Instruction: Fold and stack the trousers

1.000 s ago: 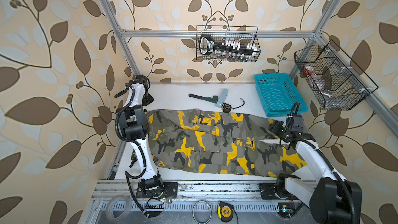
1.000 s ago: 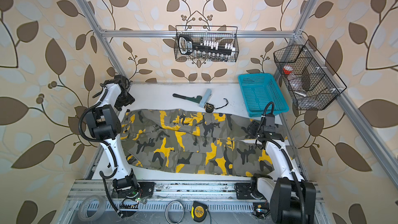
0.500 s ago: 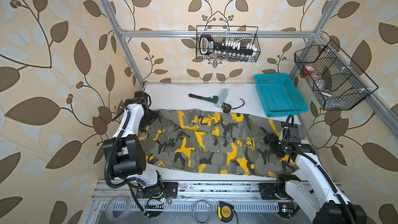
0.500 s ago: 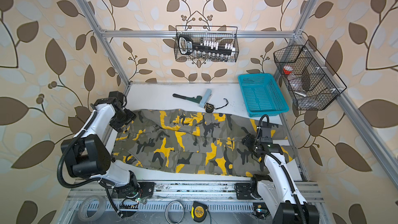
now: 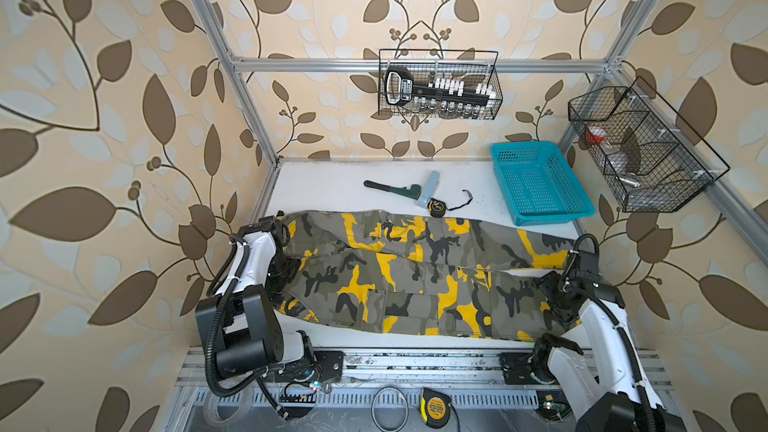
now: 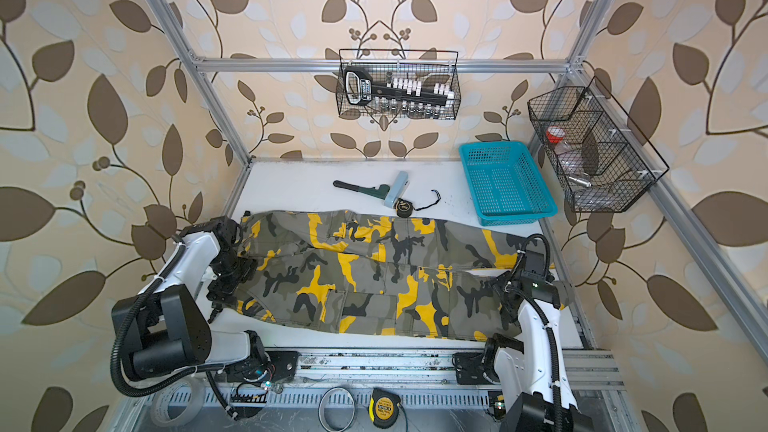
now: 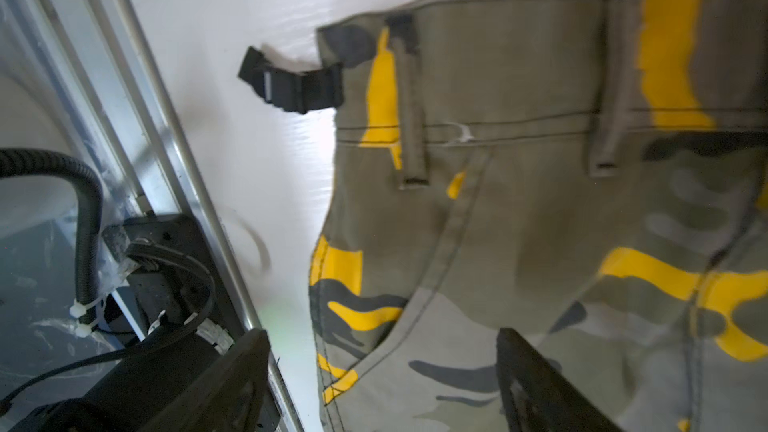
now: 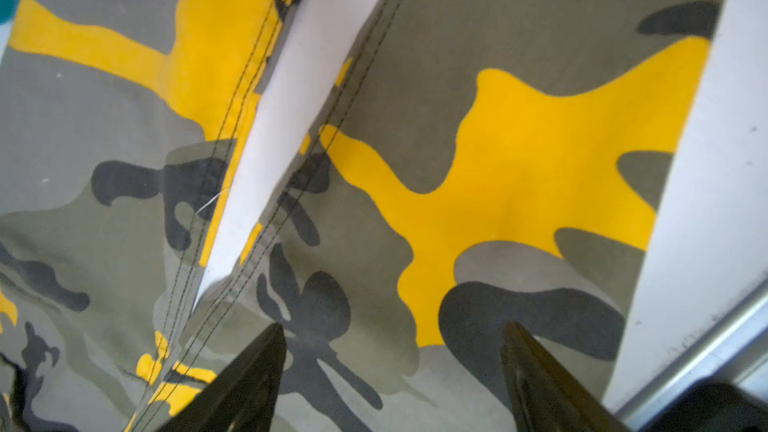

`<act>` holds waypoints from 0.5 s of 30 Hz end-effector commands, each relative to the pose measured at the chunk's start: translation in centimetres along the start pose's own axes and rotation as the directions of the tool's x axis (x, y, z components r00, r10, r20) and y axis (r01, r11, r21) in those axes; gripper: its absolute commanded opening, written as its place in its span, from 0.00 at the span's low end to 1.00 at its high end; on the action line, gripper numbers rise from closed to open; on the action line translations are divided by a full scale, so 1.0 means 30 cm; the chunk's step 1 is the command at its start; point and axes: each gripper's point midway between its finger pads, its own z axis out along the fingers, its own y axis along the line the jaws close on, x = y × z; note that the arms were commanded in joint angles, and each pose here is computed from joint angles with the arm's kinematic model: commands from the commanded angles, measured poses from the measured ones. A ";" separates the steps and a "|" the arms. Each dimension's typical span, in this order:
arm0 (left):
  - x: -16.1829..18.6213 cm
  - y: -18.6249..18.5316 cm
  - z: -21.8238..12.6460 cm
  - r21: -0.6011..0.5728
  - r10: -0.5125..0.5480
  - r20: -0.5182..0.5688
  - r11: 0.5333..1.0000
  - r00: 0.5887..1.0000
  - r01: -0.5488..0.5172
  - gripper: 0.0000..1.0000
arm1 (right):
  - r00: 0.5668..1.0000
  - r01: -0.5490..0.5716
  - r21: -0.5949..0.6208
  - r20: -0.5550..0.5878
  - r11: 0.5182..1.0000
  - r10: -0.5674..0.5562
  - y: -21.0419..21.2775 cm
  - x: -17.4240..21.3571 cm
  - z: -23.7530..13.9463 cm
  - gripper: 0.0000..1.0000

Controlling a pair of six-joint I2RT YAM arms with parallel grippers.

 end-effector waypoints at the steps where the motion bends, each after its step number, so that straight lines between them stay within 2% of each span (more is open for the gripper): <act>1: -0.001 0.061 0.023 -0.018 -0.122 -0.002 0.992 0.993 0.122 0.86 | 0.996 -0.084 0.072 0.024 0.994 0.082 -0.051 -0.019 -0.006 0.86; 4: -0.015 0.064 0.063 0.004 -0.173 0.001 0.985 0.985 0.173 0.86 | 0.992 -0.126 0.079 0.043 0.989 0.123 -0.068 -0.031 0.015 0.88; 8: 0.007 0.025 0.134 0.062 -0.210 -0.056 0.975 0.976 0.213 0.87 | 0.982 -0.184 0.086 0.055 0.979 0.180 -0.093 -0.037 0.027 0.88; 12: -0.005 -0.032 0.181 0.133 -0.222 -0.060 0.965 0.973 0.228 0.85 | 0.970 -0.225 0.080 0.118 0.971 0.215 -0.104 -0.069 0.008 0.88; 15: 0.008 -0.037 0.224 0.135 -0.226 -0.076 0.963 0.971 0.235 0.81 | 0.955 -0.264 0.071 0.155 0.962 0.251 -0.108 -0.088 -0.025 0.89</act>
